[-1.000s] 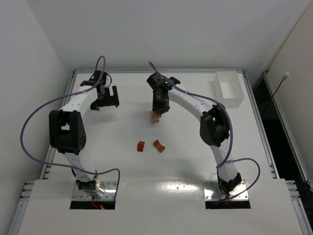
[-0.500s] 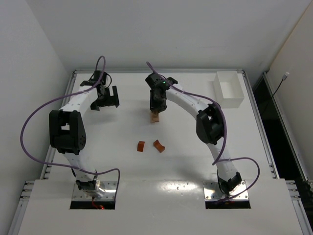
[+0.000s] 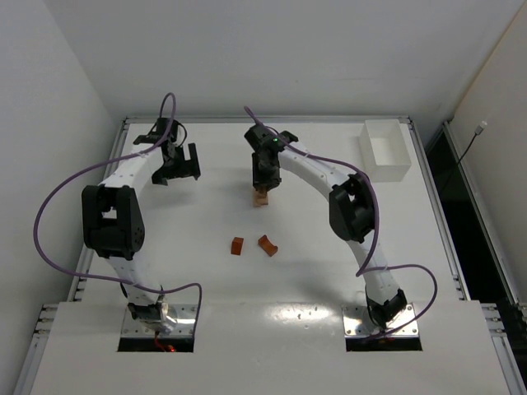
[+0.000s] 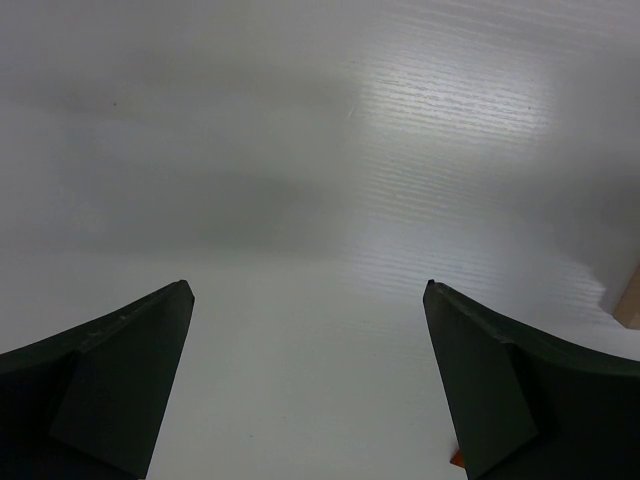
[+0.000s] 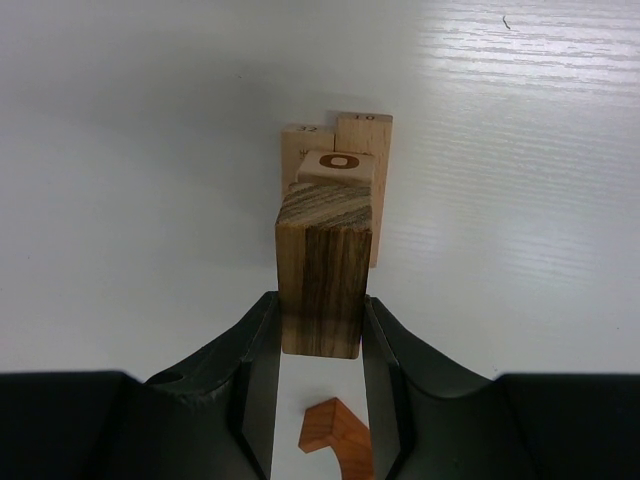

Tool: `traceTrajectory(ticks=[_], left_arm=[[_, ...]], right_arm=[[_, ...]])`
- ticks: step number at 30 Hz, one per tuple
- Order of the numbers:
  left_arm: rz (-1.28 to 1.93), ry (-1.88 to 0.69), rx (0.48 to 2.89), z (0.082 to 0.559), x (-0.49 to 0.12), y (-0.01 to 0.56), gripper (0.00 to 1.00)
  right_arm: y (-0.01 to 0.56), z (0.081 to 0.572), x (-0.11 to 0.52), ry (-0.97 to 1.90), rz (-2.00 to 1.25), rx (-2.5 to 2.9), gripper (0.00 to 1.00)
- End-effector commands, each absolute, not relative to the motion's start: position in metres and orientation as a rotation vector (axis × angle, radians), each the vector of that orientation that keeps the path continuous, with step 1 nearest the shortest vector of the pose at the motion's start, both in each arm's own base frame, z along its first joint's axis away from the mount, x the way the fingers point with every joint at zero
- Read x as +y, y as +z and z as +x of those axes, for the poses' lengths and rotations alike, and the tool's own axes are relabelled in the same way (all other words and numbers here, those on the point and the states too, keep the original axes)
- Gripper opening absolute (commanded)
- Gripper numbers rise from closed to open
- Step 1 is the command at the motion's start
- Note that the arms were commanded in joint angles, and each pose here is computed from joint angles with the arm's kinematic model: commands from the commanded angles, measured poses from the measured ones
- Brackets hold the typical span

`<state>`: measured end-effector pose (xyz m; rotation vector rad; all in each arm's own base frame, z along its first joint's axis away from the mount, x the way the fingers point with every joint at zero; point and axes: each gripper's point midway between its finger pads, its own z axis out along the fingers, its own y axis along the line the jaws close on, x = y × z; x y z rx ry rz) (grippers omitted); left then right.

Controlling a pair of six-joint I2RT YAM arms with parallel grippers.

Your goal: Build the wood block tower

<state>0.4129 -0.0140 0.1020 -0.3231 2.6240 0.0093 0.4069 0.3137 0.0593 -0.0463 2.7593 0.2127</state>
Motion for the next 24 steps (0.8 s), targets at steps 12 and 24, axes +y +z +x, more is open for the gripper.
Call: traceTrajectory(ticks=[12,24], left_arm=[[-0.352,-0.008,2.586,0.424,-0.006,0.113,1.00],[-0.254,-0.031,2.593,0.420,-0.010,0.117,1.00]], right_arm=[[0.064,0.416,0.316,0.248,-0.079,2.727,0.37],[0.099,0.427,0.337,0.437,-0.256,2.618,0.70]])
